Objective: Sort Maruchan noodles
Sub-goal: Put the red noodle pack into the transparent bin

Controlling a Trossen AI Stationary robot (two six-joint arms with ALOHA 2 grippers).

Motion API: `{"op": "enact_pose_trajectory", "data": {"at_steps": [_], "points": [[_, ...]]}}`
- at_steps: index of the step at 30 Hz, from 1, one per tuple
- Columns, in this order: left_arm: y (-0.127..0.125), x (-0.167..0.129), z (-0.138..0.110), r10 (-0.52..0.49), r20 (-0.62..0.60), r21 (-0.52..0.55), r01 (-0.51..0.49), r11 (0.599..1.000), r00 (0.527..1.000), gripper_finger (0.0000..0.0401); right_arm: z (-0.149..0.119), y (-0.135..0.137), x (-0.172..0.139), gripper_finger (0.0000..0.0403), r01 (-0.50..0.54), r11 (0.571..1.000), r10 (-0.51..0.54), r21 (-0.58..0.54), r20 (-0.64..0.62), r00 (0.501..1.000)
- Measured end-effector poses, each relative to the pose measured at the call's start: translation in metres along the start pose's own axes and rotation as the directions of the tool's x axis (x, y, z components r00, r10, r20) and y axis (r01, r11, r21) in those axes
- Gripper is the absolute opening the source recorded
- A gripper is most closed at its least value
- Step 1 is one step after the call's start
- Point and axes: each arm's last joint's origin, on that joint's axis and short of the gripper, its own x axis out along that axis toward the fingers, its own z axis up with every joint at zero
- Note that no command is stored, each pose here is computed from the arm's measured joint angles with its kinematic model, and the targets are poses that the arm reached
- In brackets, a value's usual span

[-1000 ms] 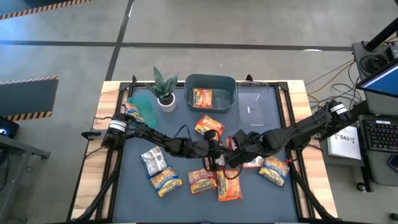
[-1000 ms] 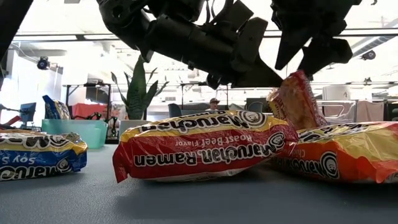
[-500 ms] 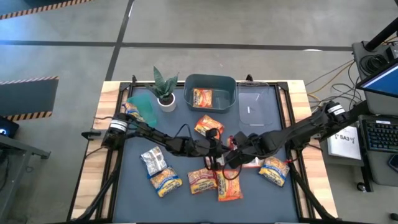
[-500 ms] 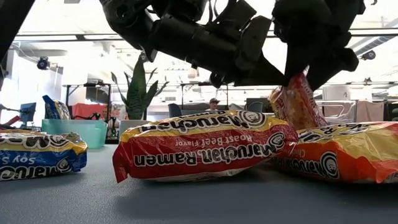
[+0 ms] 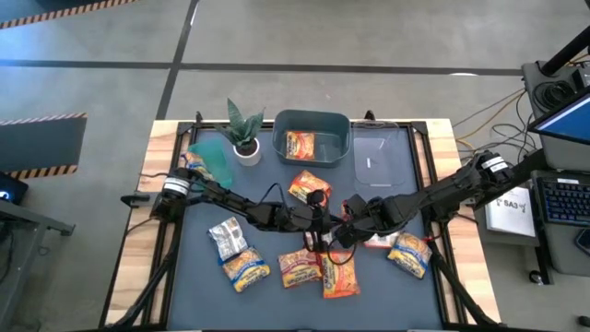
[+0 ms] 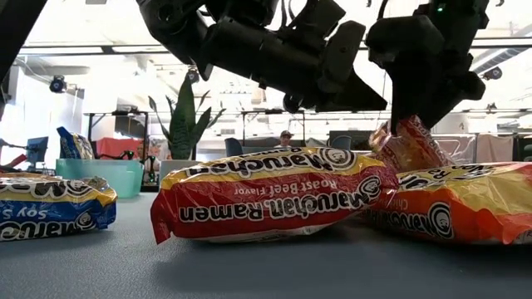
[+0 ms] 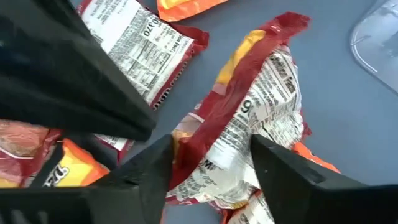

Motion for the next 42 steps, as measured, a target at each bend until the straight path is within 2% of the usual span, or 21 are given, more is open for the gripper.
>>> {"op": "enact_pose_trajectory", "data": {"at_steps": [4, 10, 11, 15, 20, 28, 33, 36, 42], "points": [[0.002, -0.002, -0.001, 0.039, -0.026, 0.010, -0.039, 0.999, 0.999, 0.0000, 0.000, -0.001, 0.000, 0.0136, 0.002, 1.000, -0.002, 0.000, -0.001, 1.000], [0.003, -0.005, 0.001, 0.049, -0.050, 0.019, -0.048, 0.999, 0.998, 0.0000, 0.000, -0.001, -0.001, 0.0025, 0.001, 1.000, -0.001, -0.014, 0.000, 1.000], [0.004, -0.006, 0.001, 0.057, -0.062, 0.024, -0.056, 0.998, 0.996, 0.0000, 0.000, -0.001, -0.001, 0.0018, 0.001, 1.000, -0.001, -0.015, 0.000, 1.000], [0.008, -0.015, 0.011, 0.110, -0.079, 0.055, -0.106, 0.993, 0.991, 0.0000, 0.001, -0.002, -0.004, 0.0013, -0.009, 1.000, 0.009, -0.014, 0.003, 1.000], [0.016, -0.043, 0.031, 0.140, -0.059, 0.070, -0.135, 0.988, 0.988, 0.0000, 0.008, 0.002, -0.021, 0.0009, -0.062, 0.997, 0.063, -0.035, 0.045, 0.997], [0.035, -0.118, 0.055, 0.130, 0.062, 0.029, -0.132, 0.991, 0.990, 0.0000, 0.024, 0.001, -0.064, 0.0008, -0.154, 0.983, 0.170, -0.098, 0.187, 0.967], [0.041, -0.165, 0.057, 0.103, 0.162, -0.004, -0.103, 0.995, 0.981, 0.0000, 0.034, -0.019, -0.096, 0.0008, -0.184, 0.978, 0.207, -0.101, 0.317, 0.926], [0.045, -0.190, 0.056, 0.091, 0.224, -0.012, -0.090, 0.996, 0.970, 0.0000, 0.040, -0.040, -0.114, 0.0008, -0.160, 0.984, 0.176, -0.073, 0.404, 0.898], [0.056, -0.225, 0.056, 0.098, 0.346, -0.042, -0.088, 0.995, 0.933, 0.0000, 0.048, -0.091, -0.143, 0.0008, -0.032, 0.999, 0.002, 0.042, 0.565, 0.825]]}}
